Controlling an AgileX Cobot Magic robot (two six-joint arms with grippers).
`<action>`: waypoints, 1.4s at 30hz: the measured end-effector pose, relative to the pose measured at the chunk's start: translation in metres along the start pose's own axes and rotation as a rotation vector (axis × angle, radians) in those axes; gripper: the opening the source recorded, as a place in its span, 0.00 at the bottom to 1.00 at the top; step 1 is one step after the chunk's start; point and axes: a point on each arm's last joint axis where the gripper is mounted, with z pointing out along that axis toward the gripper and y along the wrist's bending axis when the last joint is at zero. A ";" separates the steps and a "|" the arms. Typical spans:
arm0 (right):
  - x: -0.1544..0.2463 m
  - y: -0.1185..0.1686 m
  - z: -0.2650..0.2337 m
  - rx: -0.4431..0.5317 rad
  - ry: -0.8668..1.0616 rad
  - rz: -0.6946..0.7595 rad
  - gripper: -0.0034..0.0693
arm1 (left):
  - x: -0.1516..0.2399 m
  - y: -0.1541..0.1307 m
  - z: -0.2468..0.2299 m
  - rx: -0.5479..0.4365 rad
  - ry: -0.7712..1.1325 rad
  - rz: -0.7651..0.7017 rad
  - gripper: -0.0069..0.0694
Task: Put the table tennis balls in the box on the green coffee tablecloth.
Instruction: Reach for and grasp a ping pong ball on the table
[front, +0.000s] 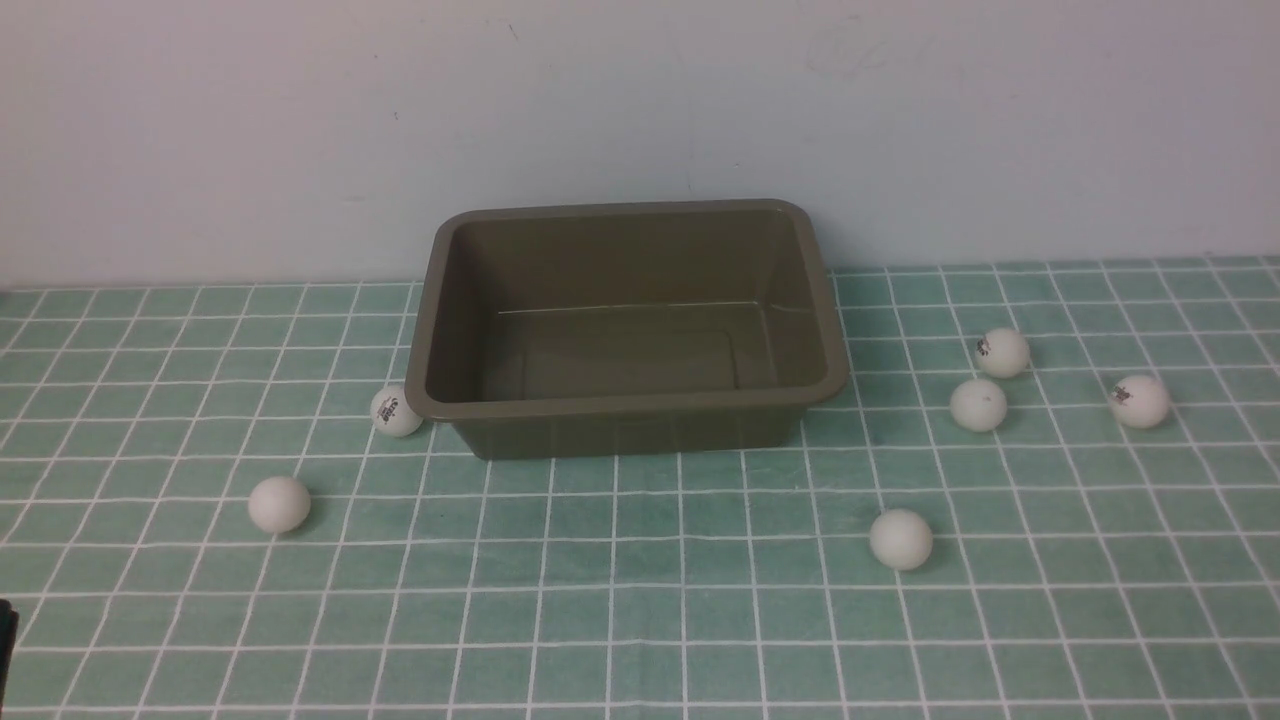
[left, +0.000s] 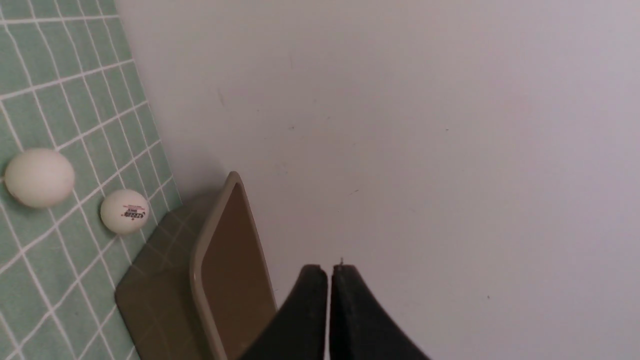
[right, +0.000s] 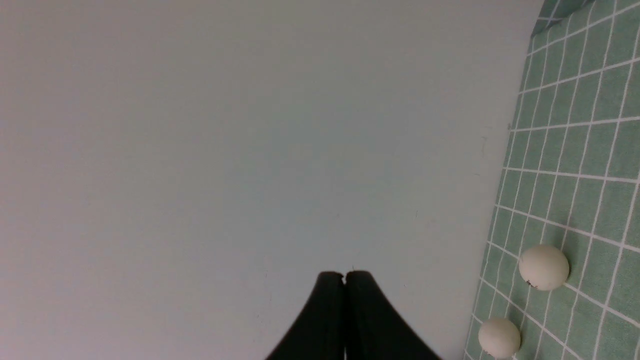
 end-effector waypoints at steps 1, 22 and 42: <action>0.000 0.000 0.000 0.000 0.000 -0.002 0.03 | 0.000 0.000 0.000 0.000 -0.005 0.001 0.08; 0.019 0.157 0.012 -0.501 0.332 -1.234 0.03 | 0.014 -0.106 0.013 0.228 0.204 1.095 0.08; 0.065 0.111 0.149 0.056 1.052 -1.268 0.03 | 0.011 -0.062 0.131 -0.357 0.866 1.296 0.08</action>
